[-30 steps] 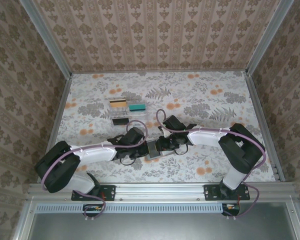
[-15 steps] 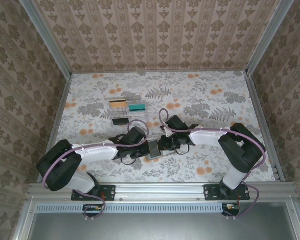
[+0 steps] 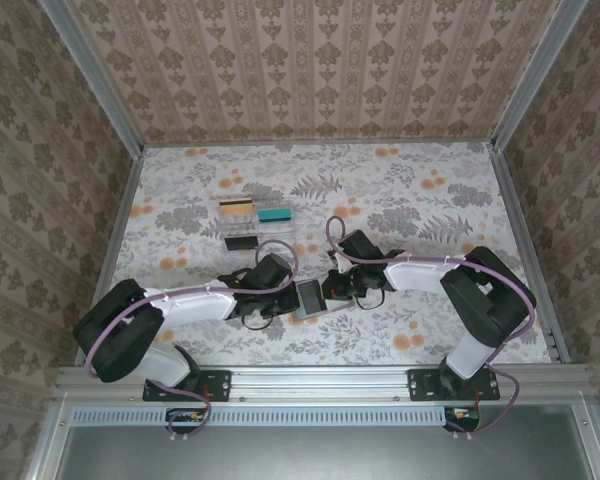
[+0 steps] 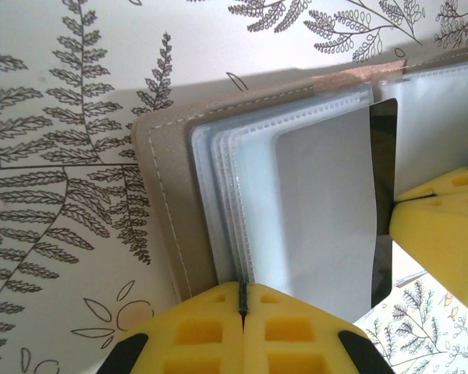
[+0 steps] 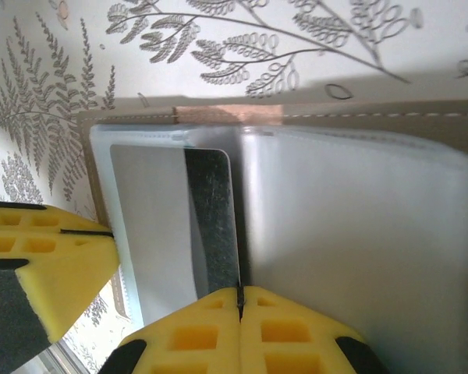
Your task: Take the credit cards out of the card holder
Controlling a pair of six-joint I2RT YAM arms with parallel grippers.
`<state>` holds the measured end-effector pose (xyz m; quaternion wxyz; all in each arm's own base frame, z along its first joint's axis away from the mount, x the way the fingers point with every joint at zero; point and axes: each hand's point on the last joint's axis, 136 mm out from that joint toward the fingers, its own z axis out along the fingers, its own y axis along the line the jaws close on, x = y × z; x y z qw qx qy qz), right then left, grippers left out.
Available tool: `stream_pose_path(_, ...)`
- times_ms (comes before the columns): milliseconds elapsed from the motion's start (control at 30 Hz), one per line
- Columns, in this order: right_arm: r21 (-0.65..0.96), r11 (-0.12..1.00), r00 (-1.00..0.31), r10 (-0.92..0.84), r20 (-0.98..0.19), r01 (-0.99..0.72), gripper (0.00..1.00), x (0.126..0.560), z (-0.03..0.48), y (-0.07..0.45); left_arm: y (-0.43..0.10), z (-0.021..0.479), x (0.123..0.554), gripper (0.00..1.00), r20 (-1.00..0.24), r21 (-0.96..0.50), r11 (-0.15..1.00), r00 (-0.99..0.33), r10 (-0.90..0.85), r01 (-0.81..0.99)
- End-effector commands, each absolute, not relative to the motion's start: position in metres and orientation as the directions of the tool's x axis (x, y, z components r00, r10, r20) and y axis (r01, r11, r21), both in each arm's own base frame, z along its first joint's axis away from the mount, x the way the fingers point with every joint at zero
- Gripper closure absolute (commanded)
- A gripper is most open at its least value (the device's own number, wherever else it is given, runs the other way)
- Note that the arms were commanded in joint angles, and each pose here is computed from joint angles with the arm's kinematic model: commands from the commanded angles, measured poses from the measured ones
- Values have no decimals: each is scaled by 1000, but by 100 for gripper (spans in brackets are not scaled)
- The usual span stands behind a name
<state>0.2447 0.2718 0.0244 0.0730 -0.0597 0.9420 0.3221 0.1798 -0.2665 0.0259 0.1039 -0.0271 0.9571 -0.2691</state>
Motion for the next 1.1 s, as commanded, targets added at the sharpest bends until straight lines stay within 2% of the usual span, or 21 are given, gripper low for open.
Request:
stream_pose_path(0, 594, 790, -984, -59, -169, -149, 100, 242, 24, 265, -255, 13, 170, 100, -148, -457, 889, -985, -94, -16)
stream_pose_path(100, 611, 776, -984, -64, -167, -154, 100, 241, 26, 268, -256, 14, 170, 100, -151, -459, 888, -984, -91, -12)
stream_pose_path(200, 627, 764, -984, -60, -165, -152, 81, 242, 27, 272, -257, 15, 171, 100, -151, -461, 887, -985, -88, -9)
stream_pose_path(300, 644, 750, -985, -57, -165, -151, 72, 243, 28, 276, -257, 14, 170, 100, -148, -460, 888, -985, -86, -8)
stream_pose_path(467, 657, 740, -987, -56, -151, -142, 73, 243, 23, 279, -258, 14, 170, 100, -148, -460, 888, -986, -82, -5)
stream_pose_path(833, 643, 757, -990, -31, -138, -114, 91, 243, 17, 264, -258, 14, 169, 100, -145, -460, 888, -986, -81, -5)
stream_pose_path(1067, 634, 766, -990, -20, -142, -107, 94, 242, 19, 248, -257, 13, 169, 100, -144, -457, 889, -986, -79, -5)
